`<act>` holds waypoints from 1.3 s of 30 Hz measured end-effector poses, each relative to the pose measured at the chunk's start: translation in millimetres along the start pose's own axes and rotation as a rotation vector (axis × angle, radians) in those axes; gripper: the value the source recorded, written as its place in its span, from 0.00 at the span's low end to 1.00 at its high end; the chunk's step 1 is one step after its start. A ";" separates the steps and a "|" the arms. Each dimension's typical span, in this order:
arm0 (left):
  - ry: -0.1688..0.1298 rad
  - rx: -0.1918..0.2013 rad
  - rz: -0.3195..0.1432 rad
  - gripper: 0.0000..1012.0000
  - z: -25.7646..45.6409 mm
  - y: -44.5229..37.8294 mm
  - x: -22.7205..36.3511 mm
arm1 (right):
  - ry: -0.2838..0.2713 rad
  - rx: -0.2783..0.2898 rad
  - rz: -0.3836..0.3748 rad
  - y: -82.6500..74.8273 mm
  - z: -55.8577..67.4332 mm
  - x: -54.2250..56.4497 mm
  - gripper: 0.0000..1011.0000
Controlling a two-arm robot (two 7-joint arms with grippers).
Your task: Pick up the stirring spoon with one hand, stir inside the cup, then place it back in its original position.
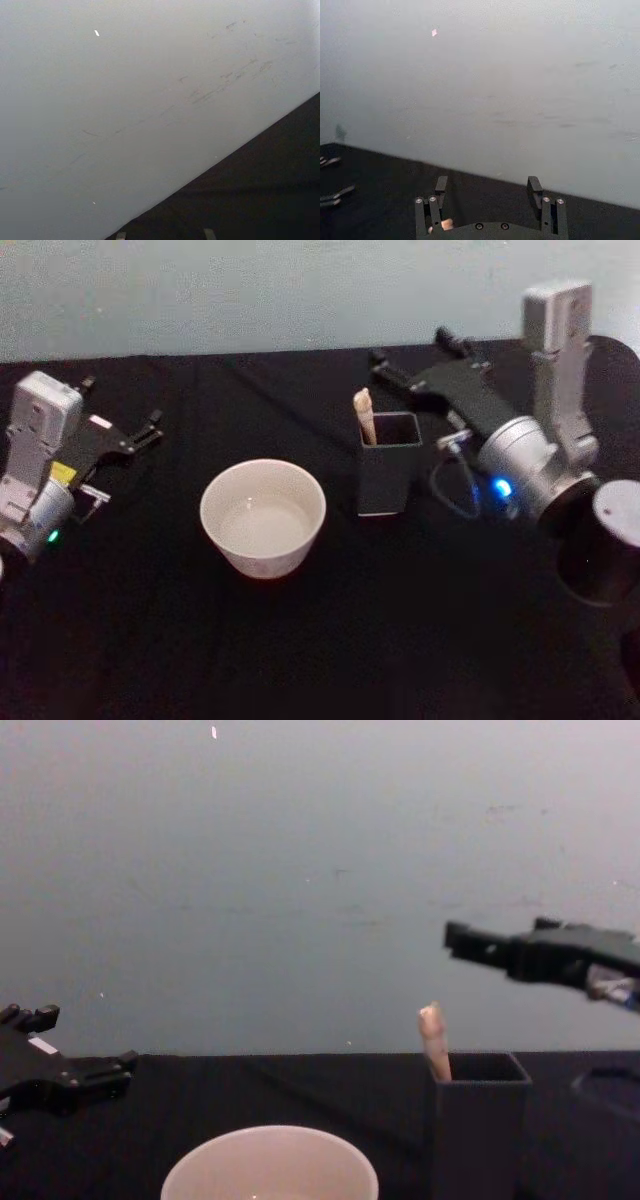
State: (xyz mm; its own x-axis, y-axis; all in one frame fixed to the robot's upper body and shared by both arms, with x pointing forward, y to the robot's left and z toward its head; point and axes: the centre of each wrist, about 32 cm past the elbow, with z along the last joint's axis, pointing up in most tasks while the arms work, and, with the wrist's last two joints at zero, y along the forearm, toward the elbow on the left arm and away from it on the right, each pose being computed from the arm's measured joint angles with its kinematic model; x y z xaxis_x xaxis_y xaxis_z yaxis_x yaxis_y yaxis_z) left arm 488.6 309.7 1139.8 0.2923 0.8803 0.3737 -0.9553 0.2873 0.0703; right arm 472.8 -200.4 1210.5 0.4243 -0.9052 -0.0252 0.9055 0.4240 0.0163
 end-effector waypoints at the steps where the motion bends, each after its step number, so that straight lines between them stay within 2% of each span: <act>1: 0.000 0.000 0.000 0.99 0.0 0.0 0.0 | 0.000 0.006 -0.008 -0.2 1.3 2.6 0.99; 2: 0.000 0.000 0.000 0.99 0.0 0.0 0.0 | -0.002 0.010 -0.015 -0.4 2.4 5.3 0.99; 4: 0.000 0.000 0.000 0.99 0.0 0.0 0.0 | -0.013 0.019 -0.053 -1.5 4.0 17.6 0.99; 7: 0.000 0.000 0.000 0.99 0.0 0.0 0.0 | -0.025 0.018 -0.081 -2.4 2.7 26.2 0.99; 8: 0.000 0.000 0.000 0.99 0.0 0.0 0.0 | -0.033 0.012 -0.100 -2.8 0.8 31.5 0.99; 12: 0.000 0.000 0.000 0.99 0.0 0.0 0.0 | -0.045 -0.008 -0.133 -3.3 -5.3 39.3 0.99; 14: 0.000 0.000 0.000 0.99 0.0 0.0 0.0 | -0.052 -0.037 -0.151 -3.9 -13.9 43.5 0.99; 21: 0.000 0.000 0.000 0.99 0.0 0.0 0.0 | -0.058 -0.115 -0.172 -5.9 -34.8 44.6 0.99; 27: 0.000 0.000 0.000 0.99 0.0 0.0 0.0 | -0.065 -0.175 -0.172 -8.2 -47.6 43.5 0.99; 31: 0.000 0.000 0.000 0.99 0.0 0.0 0.0 | -0.073 -0.199 -0.169 -8.8 -51.6 43.0 0.99; 39: 0.000 0.000 0.000 0.99 0.0 0.0 0.0 | -0.073 -0.197 -0.168 -8.9 -51.3 43.0 0.99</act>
State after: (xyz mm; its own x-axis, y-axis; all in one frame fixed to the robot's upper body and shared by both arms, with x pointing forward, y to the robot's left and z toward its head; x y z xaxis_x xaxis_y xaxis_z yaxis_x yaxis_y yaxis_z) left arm 488.6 309.6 1139.8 0.2924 0.8802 0.3738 -0.9552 0.2874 0.0703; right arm 483.2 -241.6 1158.0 0.2727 -0.9601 0.0611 0.9496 0.2584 -0.1773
